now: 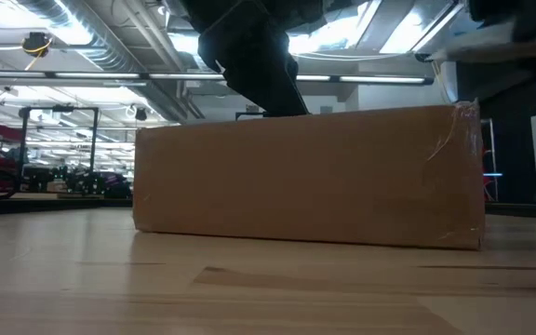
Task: Unpack boxes
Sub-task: Open the box using the silver cutter
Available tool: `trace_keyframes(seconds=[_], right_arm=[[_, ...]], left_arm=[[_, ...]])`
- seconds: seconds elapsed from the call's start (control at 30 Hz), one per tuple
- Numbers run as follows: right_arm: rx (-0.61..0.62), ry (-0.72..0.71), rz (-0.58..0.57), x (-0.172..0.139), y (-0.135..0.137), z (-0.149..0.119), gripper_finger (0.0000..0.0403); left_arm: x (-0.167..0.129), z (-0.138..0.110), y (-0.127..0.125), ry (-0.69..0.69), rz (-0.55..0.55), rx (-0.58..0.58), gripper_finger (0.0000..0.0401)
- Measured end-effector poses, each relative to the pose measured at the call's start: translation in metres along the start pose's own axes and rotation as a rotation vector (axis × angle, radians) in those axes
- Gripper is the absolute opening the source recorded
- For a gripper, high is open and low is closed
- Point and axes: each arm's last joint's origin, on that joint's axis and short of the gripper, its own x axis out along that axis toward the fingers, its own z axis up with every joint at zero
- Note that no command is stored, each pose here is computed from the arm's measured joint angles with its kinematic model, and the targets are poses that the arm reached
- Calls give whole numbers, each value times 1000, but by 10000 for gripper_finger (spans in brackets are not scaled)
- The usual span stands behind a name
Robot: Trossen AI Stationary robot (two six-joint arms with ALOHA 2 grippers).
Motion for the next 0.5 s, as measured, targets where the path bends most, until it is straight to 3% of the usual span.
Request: trace_keyframes(seconds=[0.23, 0.5], right_arm=[[-149, 128, -88, -29, 6, 45, 61], [-281, 358, -214, -7, -4, 67, 61]], left_arm=[[0, 0, 0, 0, -1, 0, 235], [0, 0, 0, 1, -1, -22, 235]])
